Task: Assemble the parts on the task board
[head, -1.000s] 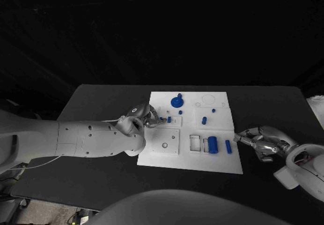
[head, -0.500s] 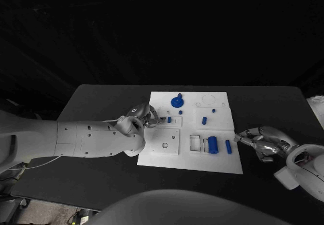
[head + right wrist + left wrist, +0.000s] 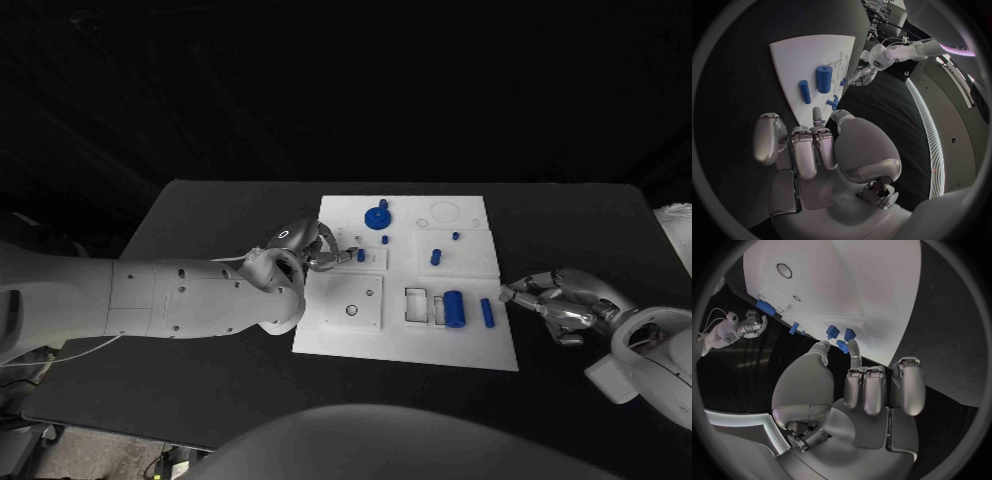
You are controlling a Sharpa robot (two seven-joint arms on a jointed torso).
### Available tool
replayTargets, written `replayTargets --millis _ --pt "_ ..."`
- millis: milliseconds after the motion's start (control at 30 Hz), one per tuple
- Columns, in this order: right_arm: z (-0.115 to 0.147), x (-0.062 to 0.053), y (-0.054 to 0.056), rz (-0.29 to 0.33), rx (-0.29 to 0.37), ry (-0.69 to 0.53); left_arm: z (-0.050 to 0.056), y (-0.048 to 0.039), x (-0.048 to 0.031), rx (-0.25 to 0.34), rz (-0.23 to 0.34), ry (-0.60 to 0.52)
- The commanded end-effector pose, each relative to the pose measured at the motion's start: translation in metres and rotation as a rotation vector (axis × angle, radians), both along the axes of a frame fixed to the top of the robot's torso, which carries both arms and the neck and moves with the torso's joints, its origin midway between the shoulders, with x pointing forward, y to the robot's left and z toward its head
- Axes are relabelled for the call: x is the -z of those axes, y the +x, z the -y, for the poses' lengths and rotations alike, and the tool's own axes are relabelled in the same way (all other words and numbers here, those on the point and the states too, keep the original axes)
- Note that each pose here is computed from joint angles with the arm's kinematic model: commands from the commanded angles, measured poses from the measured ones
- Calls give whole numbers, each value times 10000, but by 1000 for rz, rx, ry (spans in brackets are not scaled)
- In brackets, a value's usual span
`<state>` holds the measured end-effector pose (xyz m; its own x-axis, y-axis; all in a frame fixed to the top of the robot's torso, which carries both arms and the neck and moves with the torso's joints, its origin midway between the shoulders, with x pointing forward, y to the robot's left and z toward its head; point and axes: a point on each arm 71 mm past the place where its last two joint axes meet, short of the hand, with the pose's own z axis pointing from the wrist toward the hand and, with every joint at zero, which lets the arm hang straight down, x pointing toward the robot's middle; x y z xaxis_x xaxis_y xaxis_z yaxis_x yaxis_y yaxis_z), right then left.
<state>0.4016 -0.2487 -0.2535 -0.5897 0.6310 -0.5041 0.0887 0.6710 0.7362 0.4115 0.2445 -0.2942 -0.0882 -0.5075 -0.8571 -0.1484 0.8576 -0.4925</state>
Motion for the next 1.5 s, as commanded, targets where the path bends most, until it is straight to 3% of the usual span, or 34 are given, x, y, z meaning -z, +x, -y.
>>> replayTargets --millis 33,200,300,567,633,800,900,1133,1267,1500 --pt "-5 -4 -2 12 -8 3 7 -27 -124 35 120 -56" --pt "3 -6 1 16 -3 3 -20 -28 -304 72 184 -89" --pt "5 -7 3 17 -2 3 -24 8 -470 109 234 -125" --pt "-3 -9 5 21 -5 6 44 218 -998 222 389 -221" --pt "-7 -14 5 25 -6 10 84 260 -1043 247 389 -212" --pt "-22 -41 3 55 -10 29 269 397 -1033 357 330 -113" --pt "-34 -68 -2 83 -16 47 430 479 -968 446 267 2" --pt "-54 -109 -14 125 -30 67 751 623 -825 593 182 251" --pt "-57 -114 -17 129 -34 69 857 681 -768 628 160 349" --pt "-51 -106 -17 120 -40 65 941 733 -719 634 140 425"
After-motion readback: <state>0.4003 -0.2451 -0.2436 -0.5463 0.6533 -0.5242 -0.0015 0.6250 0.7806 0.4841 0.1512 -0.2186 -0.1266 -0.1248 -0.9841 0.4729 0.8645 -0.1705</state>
